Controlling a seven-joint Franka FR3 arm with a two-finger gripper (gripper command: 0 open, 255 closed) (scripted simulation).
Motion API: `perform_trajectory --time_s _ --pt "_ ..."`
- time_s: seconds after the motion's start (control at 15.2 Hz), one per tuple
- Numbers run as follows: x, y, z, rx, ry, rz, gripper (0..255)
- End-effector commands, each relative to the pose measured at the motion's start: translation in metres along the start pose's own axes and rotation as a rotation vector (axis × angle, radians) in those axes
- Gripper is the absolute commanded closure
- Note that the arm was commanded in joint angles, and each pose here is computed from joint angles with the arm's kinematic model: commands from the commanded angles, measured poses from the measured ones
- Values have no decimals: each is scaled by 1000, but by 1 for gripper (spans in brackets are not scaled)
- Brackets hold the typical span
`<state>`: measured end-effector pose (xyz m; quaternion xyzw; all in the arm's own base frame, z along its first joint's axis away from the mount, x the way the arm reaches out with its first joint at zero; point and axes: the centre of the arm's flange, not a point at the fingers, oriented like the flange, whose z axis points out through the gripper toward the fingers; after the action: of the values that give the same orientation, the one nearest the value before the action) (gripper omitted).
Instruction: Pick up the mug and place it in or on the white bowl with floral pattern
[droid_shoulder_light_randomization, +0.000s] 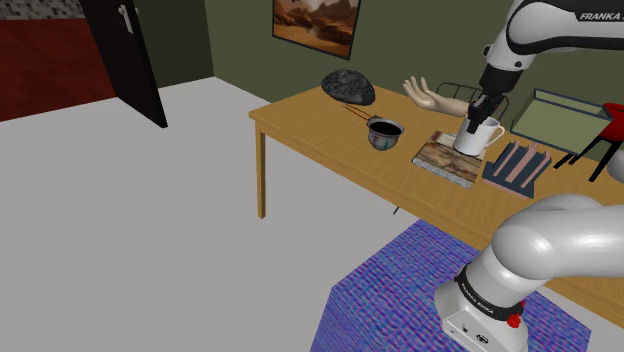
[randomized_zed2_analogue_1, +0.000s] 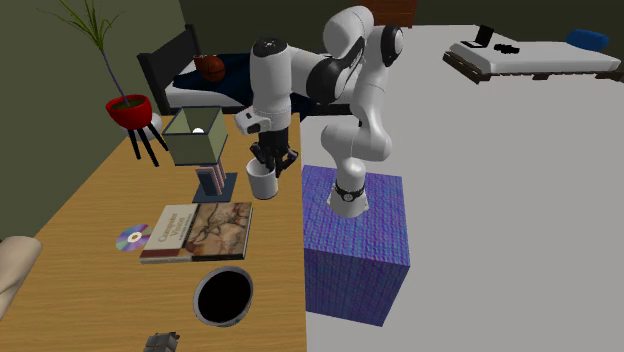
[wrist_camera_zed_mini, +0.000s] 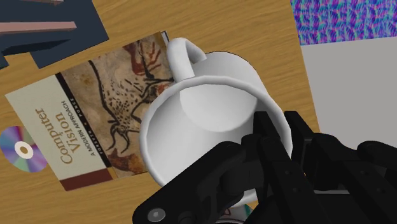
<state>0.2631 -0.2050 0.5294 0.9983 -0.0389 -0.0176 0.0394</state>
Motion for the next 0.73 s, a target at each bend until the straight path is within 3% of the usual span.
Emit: perform_trajectory --time_s 0.0,0.66 --pt "0 0 -8 0 0 0 255" --pt "130 2 -32 0 0 0 255"
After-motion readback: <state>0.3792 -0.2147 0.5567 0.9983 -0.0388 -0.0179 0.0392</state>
